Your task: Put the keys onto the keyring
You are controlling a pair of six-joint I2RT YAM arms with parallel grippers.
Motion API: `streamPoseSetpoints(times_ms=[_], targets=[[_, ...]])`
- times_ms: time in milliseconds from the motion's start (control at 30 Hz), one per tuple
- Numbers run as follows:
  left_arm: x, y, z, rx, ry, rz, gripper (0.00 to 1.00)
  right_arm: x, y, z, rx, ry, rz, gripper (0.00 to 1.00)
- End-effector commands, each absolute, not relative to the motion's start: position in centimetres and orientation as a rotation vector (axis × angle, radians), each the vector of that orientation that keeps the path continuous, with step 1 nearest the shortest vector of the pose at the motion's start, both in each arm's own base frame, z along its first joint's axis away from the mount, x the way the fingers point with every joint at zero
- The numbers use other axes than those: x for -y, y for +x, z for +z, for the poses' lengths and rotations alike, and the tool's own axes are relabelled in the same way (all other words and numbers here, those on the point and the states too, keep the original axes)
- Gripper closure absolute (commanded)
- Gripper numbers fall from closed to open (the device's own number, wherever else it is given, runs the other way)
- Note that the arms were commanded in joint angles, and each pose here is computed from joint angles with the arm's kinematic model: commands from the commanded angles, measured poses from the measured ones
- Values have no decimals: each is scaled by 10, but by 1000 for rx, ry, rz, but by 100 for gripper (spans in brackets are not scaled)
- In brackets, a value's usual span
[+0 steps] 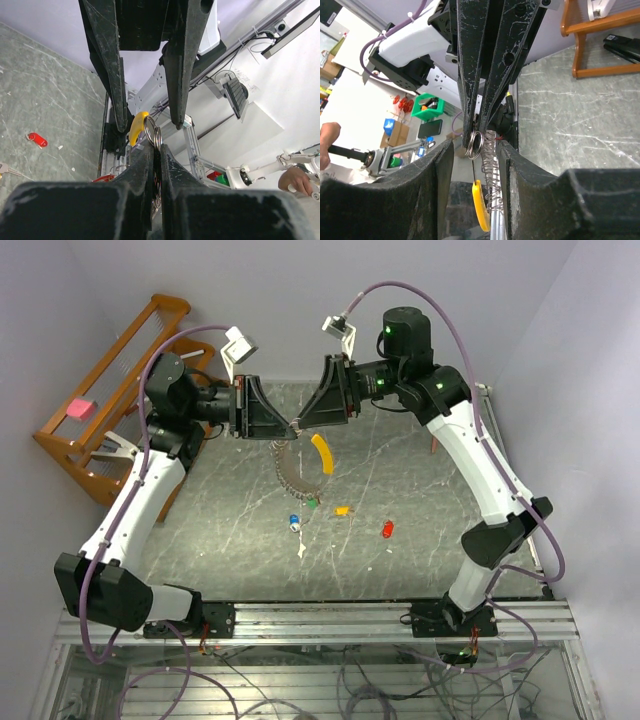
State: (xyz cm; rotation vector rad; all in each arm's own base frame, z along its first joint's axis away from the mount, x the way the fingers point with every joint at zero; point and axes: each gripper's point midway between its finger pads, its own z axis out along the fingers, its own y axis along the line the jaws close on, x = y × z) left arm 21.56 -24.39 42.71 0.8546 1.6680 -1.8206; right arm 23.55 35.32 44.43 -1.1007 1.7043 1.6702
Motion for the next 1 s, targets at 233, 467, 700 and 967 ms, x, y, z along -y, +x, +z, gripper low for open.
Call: streamPoseSetpoints(times_ms=[233, 467, 700, 967], targets=[[244, 221, 435, -1705, 782, -1836, 93, -358, 236, 444, -1723, -1088, 1654, 71], [245, 226, 436, -1704, 771, -1829, 93, -361, 240, 436, -1749, -1080, 1644, 77], [243, 234, 435, -1719, 737, -1805, 93, -362, 245, 429, -1782, -1063, 1617, 84], [240, 235, 436, -1714, 726, -1792, 93, -362, 244, 430, -1764, -1065, 1619, 100]])
